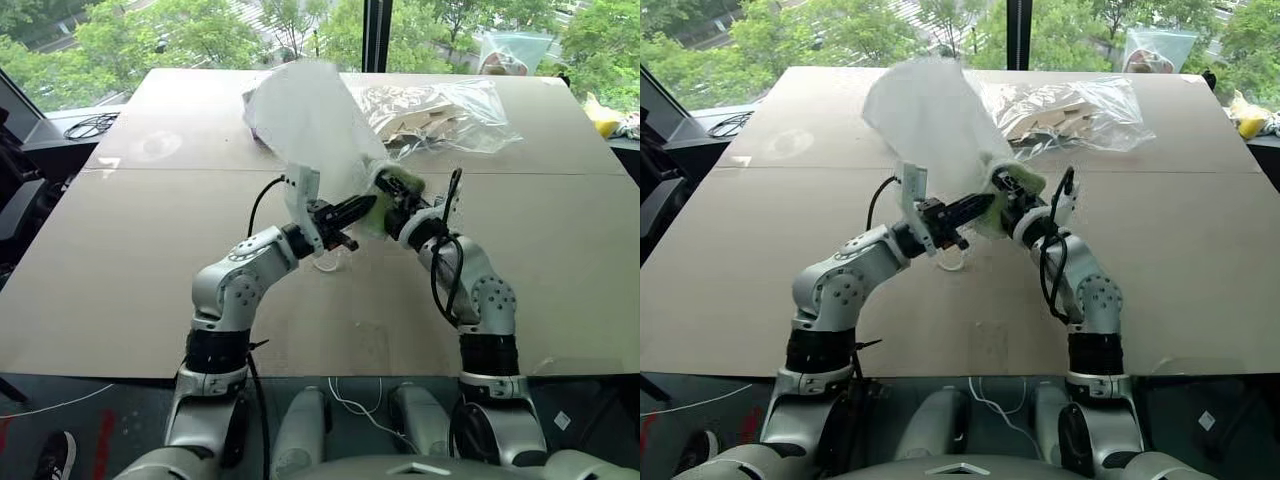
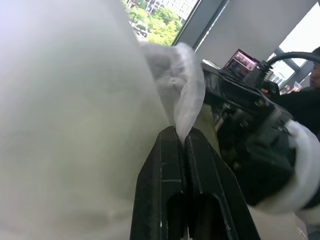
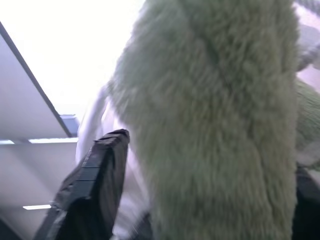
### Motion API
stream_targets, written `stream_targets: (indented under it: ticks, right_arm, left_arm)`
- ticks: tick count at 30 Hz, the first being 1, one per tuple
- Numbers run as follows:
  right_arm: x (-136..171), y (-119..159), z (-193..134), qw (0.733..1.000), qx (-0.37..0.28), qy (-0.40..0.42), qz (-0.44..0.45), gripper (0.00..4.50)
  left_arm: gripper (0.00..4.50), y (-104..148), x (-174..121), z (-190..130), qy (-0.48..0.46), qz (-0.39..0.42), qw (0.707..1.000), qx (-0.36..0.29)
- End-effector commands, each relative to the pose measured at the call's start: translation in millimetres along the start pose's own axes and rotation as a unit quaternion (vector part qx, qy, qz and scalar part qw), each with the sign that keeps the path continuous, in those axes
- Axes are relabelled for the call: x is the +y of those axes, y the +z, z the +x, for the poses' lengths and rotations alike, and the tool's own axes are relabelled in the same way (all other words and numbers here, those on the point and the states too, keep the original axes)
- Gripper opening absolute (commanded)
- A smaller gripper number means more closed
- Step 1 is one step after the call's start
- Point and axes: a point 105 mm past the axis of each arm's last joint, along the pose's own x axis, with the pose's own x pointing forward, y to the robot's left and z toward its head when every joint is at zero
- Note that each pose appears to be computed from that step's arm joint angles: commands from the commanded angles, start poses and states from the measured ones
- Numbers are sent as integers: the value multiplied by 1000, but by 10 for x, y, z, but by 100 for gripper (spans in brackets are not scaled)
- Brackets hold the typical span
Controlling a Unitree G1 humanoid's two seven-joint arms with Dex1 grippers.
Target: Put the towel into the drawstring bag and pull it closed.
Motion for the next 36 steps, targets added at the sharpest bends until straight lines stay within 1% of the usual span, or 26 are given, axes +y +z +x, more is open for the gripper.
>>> stream_targets:
  ticks: [1, 5, 9, 11, 12, 13, 14, 15, 18, 19, 24, 27, 28, 29, 31, 33, 35, 36]
  right_arm:
    - [-103, 21, -136, 996, 19, -26, -83, 357]
    - [-138, 73, -213, 994, 28, -27, -104, 357]
    - [-228, 186, -306, 993, 19, -36, -108, 357]
    - [-239, 206, -319, 993, 16, -36, -110, 303]
    - [-237, 186, -314, 993, 19, -32, -108, 283]
    - [-226, 147, -300, 994, 24, -27, -106, 243]
    - [-212, 108, -287, 994, 29, -21, -103, 189]
    - [-190, 64, -265, 994, 35, -14, -98, 154]
    - [-129, -32, -202, 996, 46, 6, -78, 17]
    - [-88, -62, -179, 997, 48, 17, -65, 4]
    - [215, -199, -99, 991, 62, 111, 42, 4]
    - [391, -272, -107, 976, 77, 171, 111, 4]
    - [439, -259, -100, 969, 73, 187, 143, 4]
    - [479, -204, -88, 960, 61, 202, 181, 4]
    - [586, 21, -87, 934, 21, 244, 261, 4]
    - [666, 171, -96, 917, -7, 269, 294, 4]
    - [723, 245, -98, 911, -26, 278, 304, 4]
    - [717, 287, -89, 912, -40, 272, 304, 4]
  left_arm:
    - [0, 83, 17, 8, -18, 38, 999, -11]
    - [0, 73, 132, -23, -15, 35, 999, -10]
    - [0, 3, 130, -86, -22, 31, 999, 2]
    - [0, -23, 103, -100, -29, 30, 999, 7]
    - [0, -35, 65, -99, -37, 28, 999, 8]
    - [0, -44, 16, -96, -46, 26, 999, 9]
    - [0, -49, -24, -93, -53, 24, 998, 9]
    - [0, -50, -68, -90, -62, 22, 998, 9]
    - [0, -42, -177, -101, -84, 17, 996, 9]
    - [0, -38, -212, -111, -91, 14, 996, 9]
    - [0, -49, -434, -199, -152, -7, 988, 17]
    - [0, -82, -486, -232, -169, -13, 985, 30]
    - [0, -84, -489, -236, -170, -14, 985, 31]
    - [0, -83, -492, -238, -171, -15, 985, 31]
    - [0, -87, -490, -242, -168, -14, 985, 32]
    - [0, -88, -481, -241, -163, -12, 986, 32]
    - [0, -76, -466, -229, -156, -9, 987, 26]
    - [0, -70, -466, -224, -155, -10, 988, 23]
